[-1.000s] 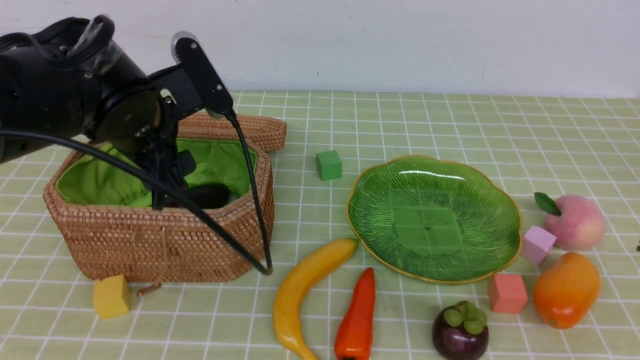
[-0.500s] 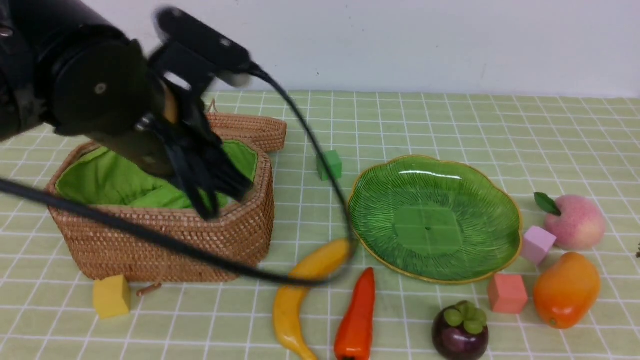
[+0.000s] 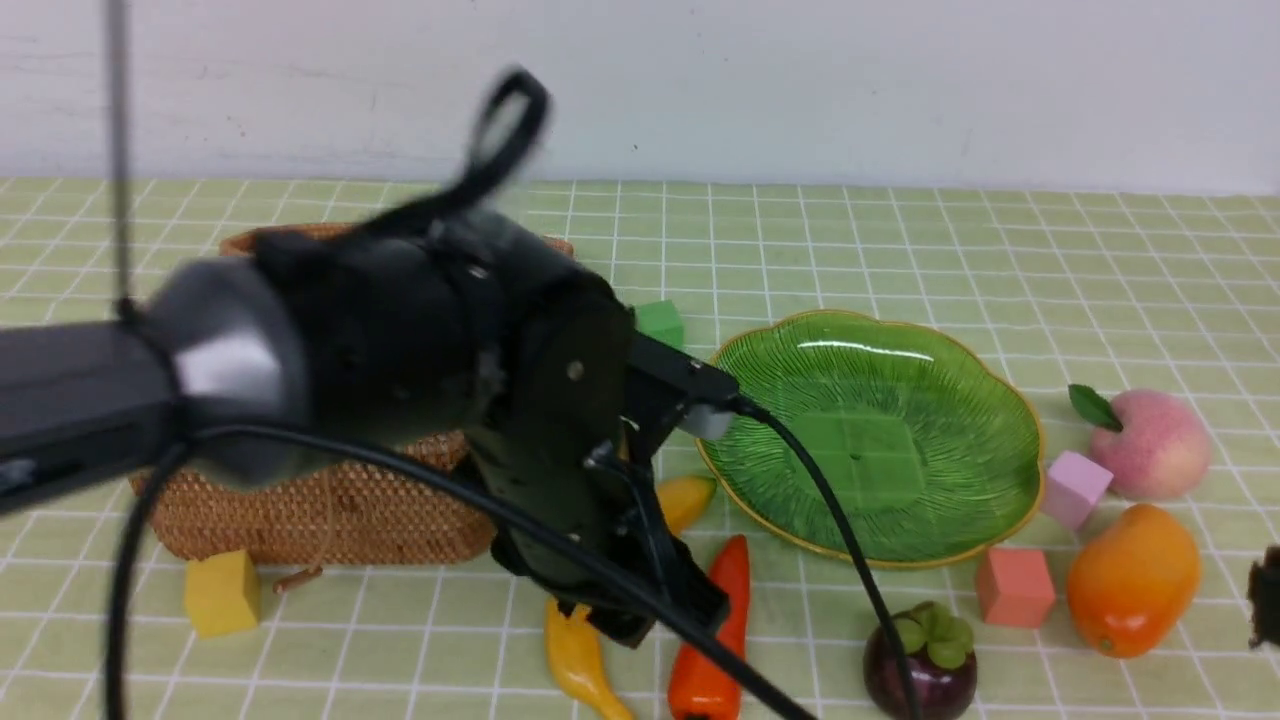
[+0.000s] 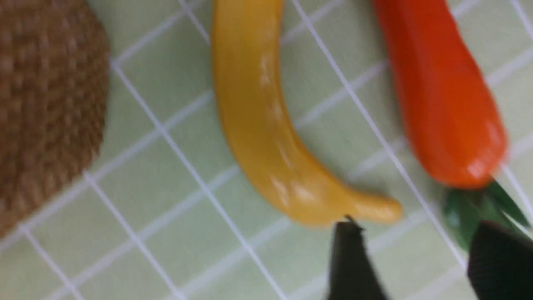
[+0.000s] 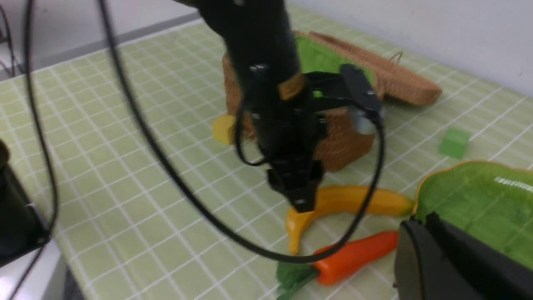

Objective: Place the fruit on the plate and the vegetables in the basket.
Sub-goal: Use the left arm to grab a banana and put it into the right plate

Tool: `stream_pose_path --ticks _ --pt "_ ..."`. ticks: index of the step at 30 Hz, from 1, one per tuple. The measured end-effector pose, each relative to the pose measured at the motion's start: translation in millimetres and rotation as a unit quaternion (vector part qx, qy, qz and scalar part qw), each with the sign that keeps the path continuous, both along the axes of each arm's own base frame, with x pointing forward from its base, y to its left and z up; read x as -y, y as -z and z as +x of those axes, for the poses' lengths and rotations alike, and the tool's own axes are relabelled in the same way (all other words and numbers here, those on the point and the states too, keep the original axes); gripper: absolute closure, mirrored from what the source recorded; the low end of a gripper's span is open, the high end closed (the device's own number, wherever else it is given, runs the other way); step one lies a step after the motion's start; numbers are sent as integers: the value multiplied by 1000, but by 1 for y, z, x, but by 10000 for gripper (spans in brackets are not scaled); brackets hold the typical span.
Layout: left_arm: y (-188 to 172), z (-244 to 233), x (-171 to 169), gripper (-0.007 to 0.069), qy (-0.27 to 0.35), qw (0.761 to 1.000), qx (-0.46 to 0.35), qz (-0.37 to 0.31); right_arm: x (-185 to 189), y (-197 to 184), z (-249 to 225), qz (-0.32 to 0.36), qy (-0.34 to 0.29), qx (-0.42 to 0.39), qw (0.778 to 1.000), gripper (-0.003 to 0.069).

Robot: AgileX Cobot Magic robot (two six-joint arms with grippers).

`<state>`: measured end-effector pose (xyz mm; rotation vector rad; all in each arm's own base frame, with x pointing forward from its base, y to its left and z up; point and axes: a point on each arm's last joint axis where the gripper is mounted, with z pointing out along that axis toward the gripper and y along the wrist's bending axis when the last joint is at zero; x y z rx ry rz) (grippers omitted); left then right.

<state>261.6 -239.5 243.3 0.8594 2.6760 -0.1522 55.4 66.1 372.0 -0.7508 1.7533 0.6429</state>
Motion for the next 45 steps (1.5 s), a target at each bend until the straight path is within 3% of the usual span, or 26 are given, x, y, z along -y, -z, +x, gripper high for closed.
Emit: stream_pose_path --ticks 4,10,31,34,38,39,45 --pt "7 7 3 144 9 1000 25 1 1 7 -3 -14 4 -48 999 639" --pt "15 21 8 128 39 996 85 13 8 21 -5 -66 29 -117 990 639" --pt "65 43 18 127 101 985 113 81 6 21 -7 -64 21 -123 990 627" --pt "72 44 18 150 106 984 110 89 6 21 -7 -62 19 -122 990 627" --pt "74 44 19 247 104 985 106 89 6 20 -7 -61 17 -122 991 627" --pt "74 44 19 319 104 985 106 89 6 20 -7 -60 17 -121 991 627" --pt "75 44 19 316 104 985 105 89 6 20 -7 -61 17 -120 991 625"
